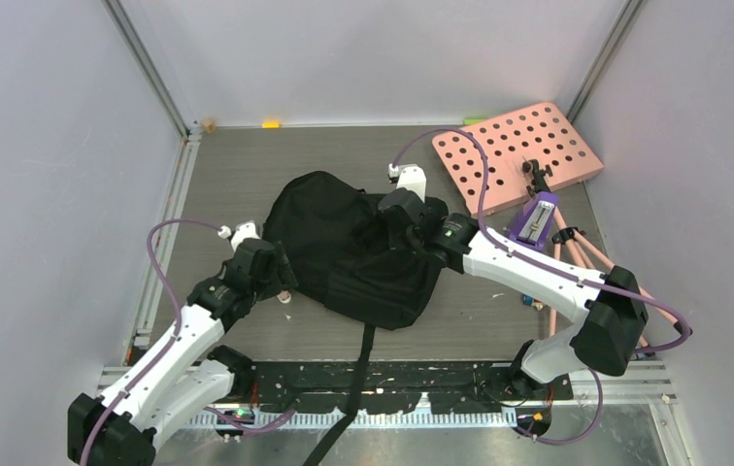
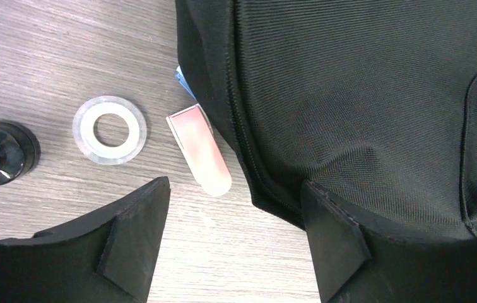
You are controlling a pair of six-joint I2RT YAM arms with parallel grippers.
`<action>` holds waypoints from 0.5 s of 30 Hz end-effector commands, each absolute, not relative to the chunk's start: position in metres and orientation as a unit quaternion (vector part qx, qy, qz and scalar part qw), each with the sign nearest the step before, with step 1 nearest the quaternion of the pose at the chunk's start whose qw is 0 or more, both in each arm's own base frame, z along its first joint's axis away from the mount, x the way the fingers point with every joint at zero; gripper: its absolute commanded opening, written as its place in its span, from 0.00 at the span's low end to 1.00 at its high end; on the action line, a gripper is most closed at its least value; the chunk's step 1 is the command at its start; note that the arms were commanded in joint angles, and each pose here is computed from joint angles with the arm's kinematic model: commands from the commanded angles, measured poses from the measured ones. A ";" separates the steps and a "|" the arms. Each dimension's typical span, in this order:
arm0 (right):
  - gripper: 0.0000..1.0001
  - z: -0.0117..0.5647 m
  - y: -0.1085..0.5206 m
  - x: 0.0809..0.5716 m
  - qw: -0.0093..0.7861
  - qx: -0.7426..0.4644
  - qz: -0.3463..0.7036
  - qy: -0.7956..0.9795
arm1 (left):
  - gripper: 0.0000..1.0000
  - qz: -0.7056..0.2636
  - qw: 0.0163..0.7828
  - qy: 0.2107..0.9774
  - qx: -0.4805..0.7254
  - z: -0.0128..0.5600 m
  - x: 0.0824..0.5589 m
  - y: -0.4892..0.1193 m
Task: Pack the student bag
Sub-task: Pick up the stationery from the center of the board.
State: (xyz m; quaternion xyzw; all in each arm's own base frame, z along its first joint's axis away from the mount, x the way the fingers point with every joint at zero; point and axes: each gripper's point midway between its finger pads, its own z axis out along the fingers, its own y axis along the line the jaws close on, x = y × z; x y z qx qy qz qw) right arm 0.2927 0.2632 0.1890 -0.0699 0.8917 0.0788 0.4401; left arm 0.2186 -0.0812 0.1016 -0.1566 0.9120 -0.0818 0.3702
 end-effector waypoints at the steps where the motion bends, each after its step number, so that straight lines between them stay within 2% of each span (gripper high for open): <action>1: 0.00 0.209 0.246 0.297 0.464 -0.050 0.073 0.881 | 0.74 -0.057 0.375 0.904 -0.195 0.088 0.222 -0.068; 3: 0.00 0.209 0.244 0.297 0.464 -0.050 0.072 0.881 | 0.67 -0.060 0.367 0.907 -0.199 0.082 0.222 -0.068; 5: 0.00 0.209 0.244 0.297 0.464 -0.049 0.073 0.881 | 0.64 -0.064 0.362 0.907 -0.203 0.080 0.221 -0.070; 10: 0.00 0.207 0.243 0.298 0.462 -0.048 0.075 0.882 | 0.64 -0.075 0.372 0.900 -0.215 0.084 0.216 -0.068; 15: 0.00 0.205 0.241 0.298 0.460 -0.046 0.074 0.884 | 0.73 -0.106 0.420 0.871 -0.229 0.112 0.210 -0.062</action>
